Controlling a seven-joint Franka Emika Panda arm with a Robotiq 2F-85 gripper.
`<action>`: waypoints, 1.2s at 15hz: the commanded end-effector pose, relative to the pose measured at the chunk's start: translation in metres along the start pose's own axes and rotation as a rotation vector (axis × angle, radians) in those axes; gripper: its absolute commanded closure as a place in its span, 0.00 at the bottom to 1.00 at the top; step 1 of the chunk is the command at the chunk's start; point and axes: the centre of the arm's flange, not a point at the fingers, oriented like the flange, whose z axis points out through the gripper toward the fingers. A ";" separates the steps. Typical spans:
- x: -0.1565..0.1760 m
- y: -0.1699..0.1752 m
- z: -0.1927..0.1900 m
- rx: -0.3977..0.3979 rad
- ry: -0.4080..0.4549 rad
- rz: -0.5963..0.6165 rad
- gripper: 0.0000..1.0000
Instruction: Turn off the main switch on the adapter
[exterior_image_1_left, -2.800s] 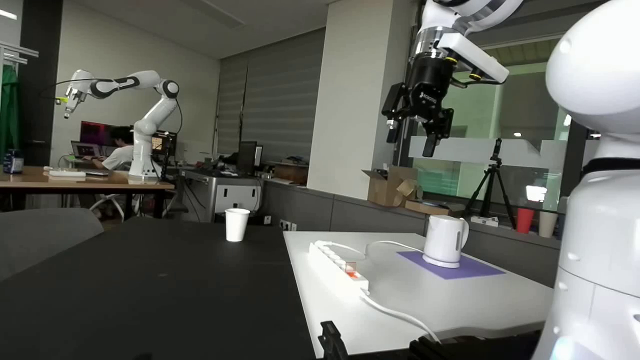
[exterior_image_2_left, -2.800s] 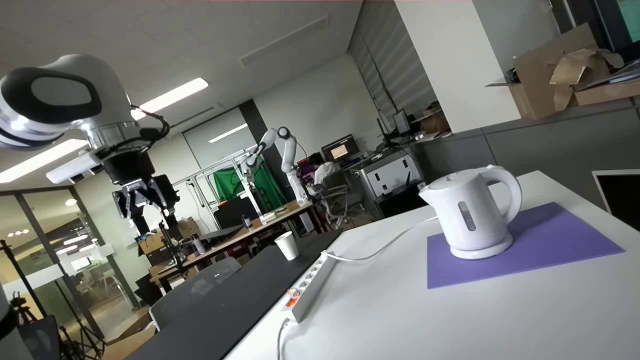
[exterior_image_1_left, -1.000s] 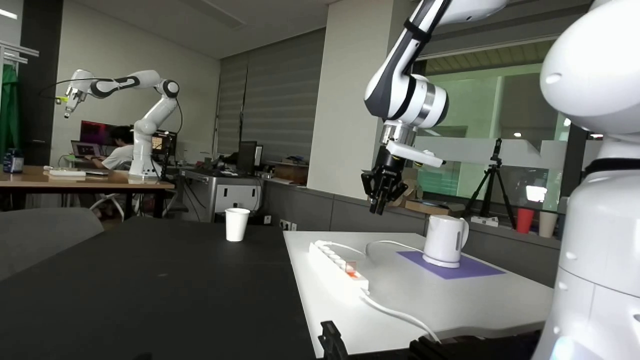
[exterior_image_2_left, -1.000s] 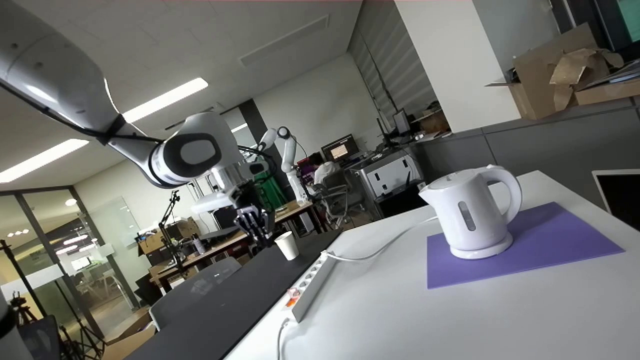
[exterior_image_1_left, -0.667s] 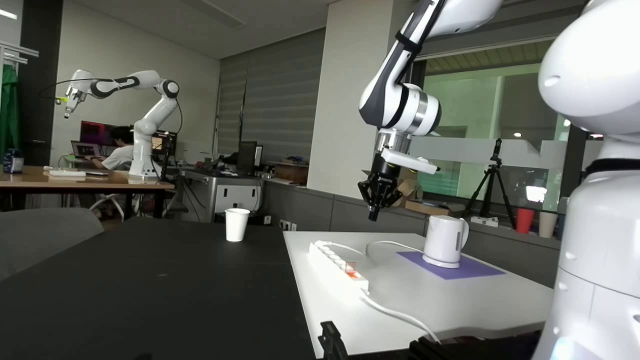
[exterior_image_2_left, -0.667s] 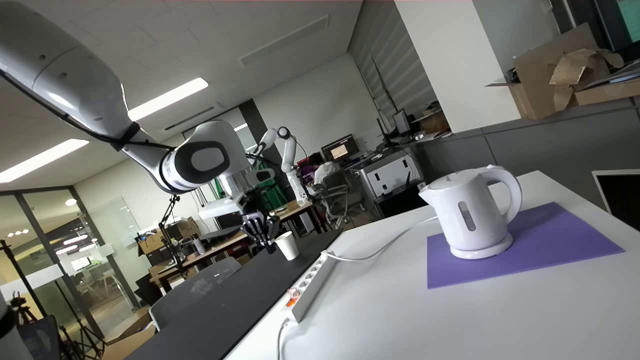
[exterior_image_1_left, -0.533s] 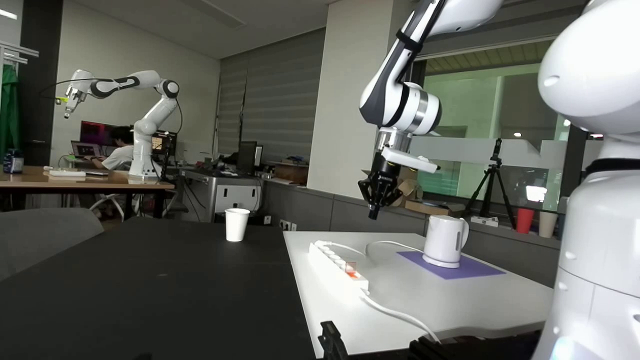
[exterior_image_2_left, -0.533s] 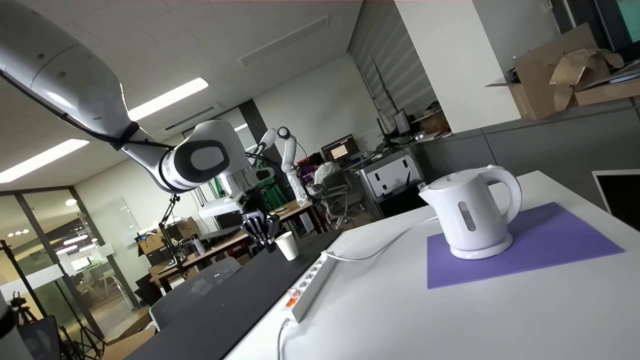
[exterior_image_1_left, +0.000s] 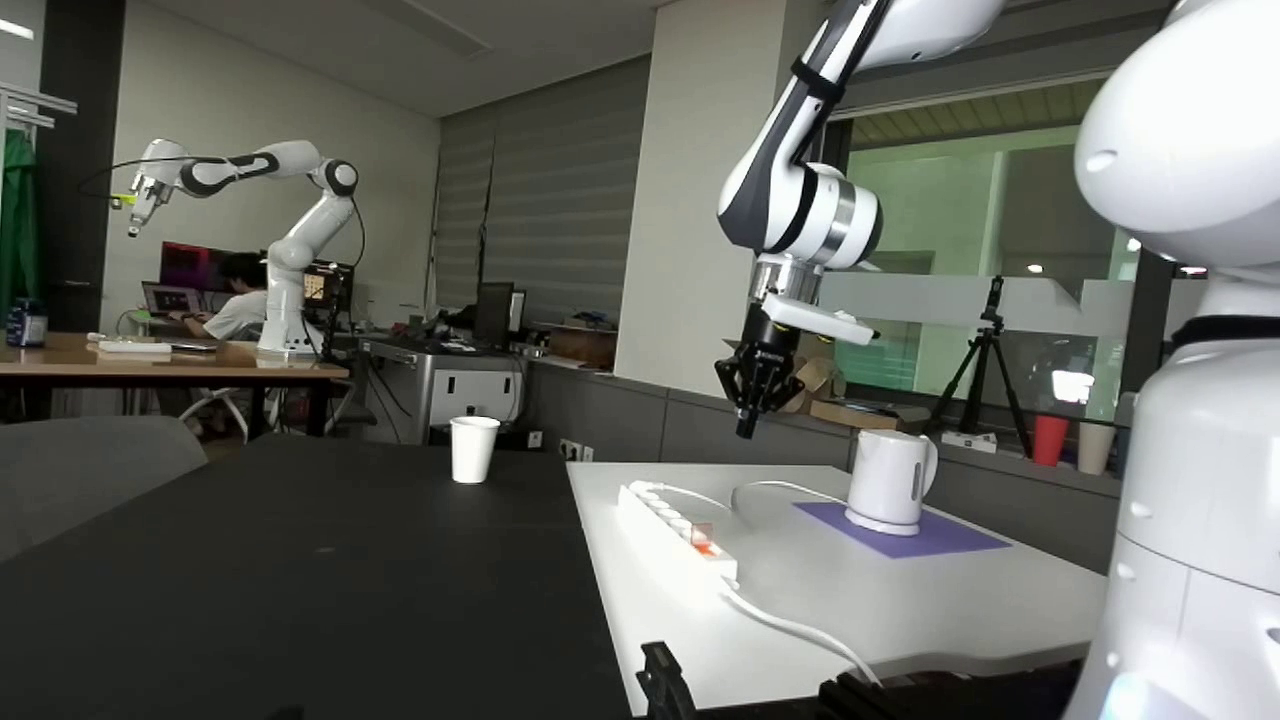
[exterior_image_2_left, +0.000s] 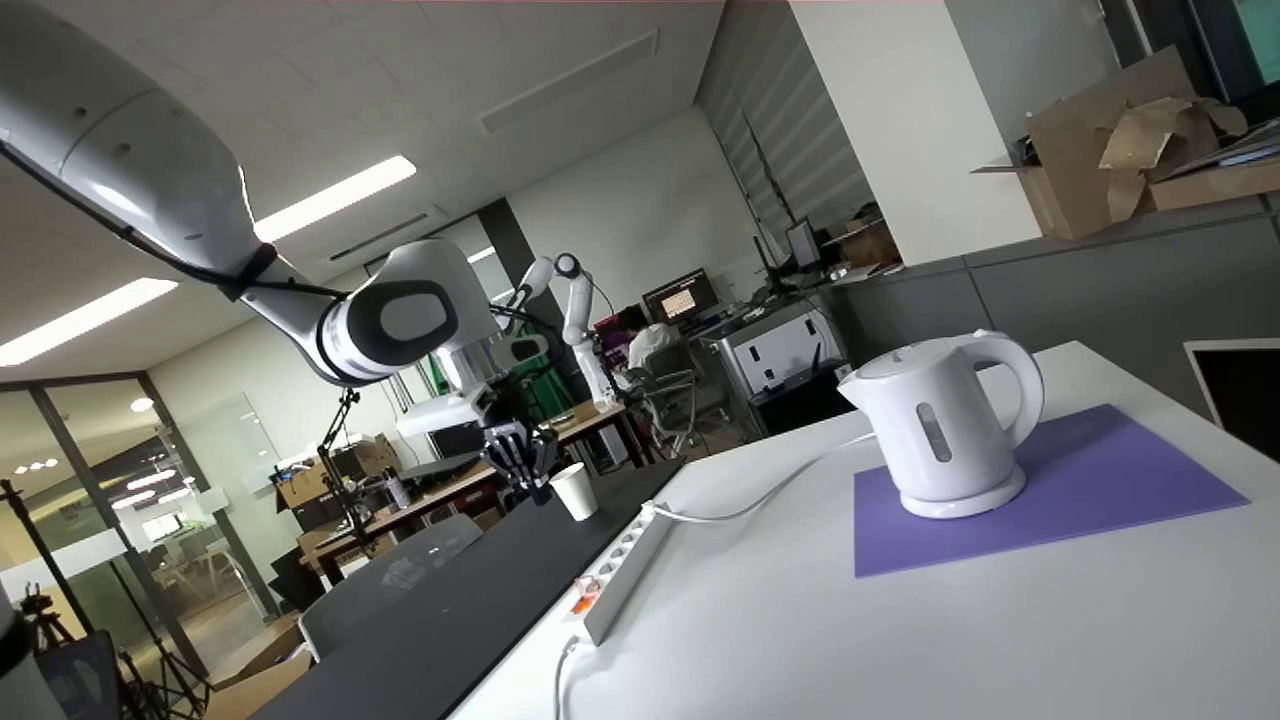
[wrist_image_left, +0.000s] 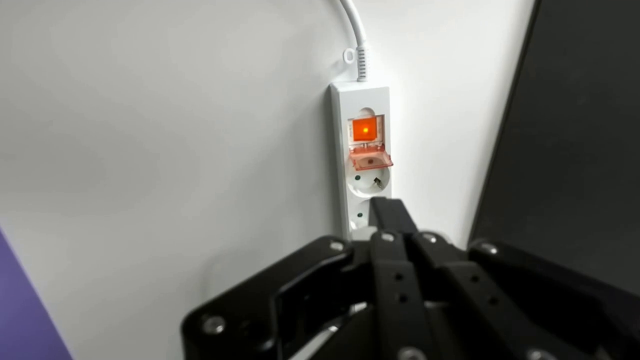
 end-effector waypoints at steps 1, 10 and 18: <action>0.006 -0.008 0.022 -0.013 0.027 -0.005 1.00; 0.018 -0.010 0.103 -0.016 0.036 0.003 1.00; 0.023 0.005 0.142 0.048 -0.039 0.063 1.00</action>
